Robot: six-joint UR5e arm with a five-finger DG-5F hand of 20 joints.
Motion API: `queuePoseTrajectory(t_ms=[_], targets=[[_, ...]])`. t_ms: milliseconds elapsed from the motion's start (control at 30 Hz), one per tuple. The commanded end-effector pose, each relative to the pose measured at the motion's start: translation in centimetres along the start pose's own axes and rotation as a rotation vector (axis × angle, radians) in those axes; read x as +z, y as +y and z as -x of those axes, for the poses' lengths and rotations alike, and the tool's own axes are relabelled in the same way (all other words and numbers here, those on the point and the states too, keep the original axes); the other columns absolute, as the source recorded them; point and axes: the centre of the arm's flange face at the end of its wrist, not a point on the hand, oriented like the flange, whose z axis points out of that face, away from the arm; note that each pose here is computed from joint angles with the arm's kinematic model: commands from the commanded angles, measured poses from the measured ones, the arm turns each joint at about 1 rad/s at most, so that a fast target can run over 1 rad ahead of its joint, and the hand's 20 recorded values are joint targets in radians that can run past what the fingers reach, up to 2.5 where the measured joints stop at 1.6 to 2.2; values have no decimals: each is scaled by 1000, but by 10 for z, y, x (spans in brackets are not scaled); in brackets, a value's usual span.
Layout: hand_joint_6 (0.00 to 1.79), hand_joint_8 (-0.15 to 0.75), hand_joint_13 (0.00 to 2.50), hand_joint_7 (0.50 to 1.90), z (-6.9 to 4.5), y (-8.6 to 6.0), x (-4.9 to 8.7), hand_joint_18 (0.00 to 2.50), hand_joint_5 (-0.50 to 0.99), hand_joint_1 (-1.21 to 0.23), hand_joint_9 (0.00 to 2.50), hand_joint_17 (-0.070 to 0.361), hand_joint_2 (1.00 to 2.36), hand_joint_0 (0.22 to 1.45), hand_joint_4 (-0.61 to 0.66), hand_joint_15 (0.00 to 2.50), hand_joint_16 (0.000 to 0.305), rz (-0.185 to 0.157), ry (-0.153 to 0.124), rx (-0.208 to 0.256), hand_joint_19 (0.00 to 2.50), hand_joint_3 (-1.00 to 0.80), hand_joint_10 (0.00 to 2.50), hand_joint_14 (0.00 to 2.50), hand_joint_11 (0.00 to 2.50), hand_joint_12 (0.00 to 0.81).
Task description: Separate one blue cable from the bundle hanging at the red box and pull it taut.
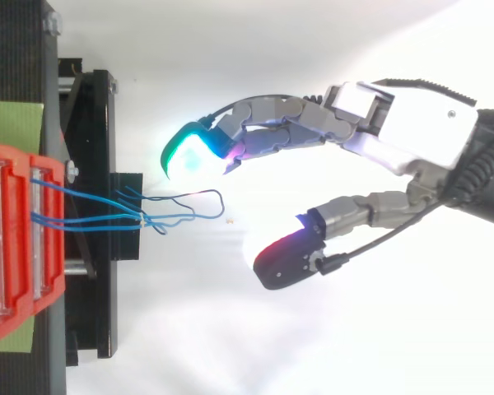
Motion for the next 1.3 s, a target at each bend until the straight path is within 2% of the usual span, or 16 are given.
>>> queuePoseTrajectory(t_ms=[0,200,333,600,633,667,700,767,800,833,867,900,933,1033,1267], targets=[[502,348,476,777,-2,-13,7,242,-203,-744,493,76,1000,528,288,150,34,-7,4,0,39,-500,11,5,318,325],[502,348,481,771,-12,-18,23,244,-201,-741,503,76,1000,529,292,158,34,12,26,23,39,-500,9,6,322,327],[502,348,483,775,-15,-10,29,250,-201,-742,507,77,1000,528,294,155,34,30,26,22,34,-500,9,5,316,326],[502,349,494,775,-22,-8,27,256,-197,-740,511,77,1000,529,298,160,34,34,50,17,52,-500,9,6,317,327],[502,346,504,779,-22,-9,27,258,-196,-739,514,77,1000,529,298,163,34,33,50,17,55,-500,10,6,312,329],[502,347,503,776,-24,-21,28,259,-196,-738,514,77,1000,529,297,166,34,20,49,16,62,-500,9,6,321,329],[502,348,505,775,-26,-24,30,261,-196,-736,516,77,1000,530,298,173,34,21,54,19,62,-500,8,6,307,329],[502,348,510,779,-26,-41,34,262,-195,-735,516,77,1000,530,299,168,34,10,57,29,60,-500,8,6,312,330],[502,349,511,776,-29,-45,37,265,-194,-734,519,77,1000,530,300,174,34,13,60,38,60,-500,8,6,313,329],[502,349,511,775,-28,-45,38,264,-194,-734,520,77,1000,530,301,171,34,13,58,38,59,-500,9,6,313,330],[502,349,514,778,-32,-41,45,269,-194,-731,522,77,1000,531,302,172,34,31,68,58,60,-500,9,6,315,329],[502,348,517,780,-37,-45,51,272,-193,-730,525,77,1000,531,303,176,34,41,90,69,67,-500,9,6,316,330],[502,348,519,779,-38,-42,53,274,-193,-730,526,77,1000,530,303,180,34,48,95,70,68,-500,9,7,309,329],[502,350,536,779,-39,-42,52,277,-191,-714,532,77,1000,532,304,190,34,43,99,64,72,-500,9,7,323,333],[502,356,558,782,-32,-43,54,289,-185,-678,569,77,1001,536,313,202,34,45,102,67,86,-500,9,7,314,333]])
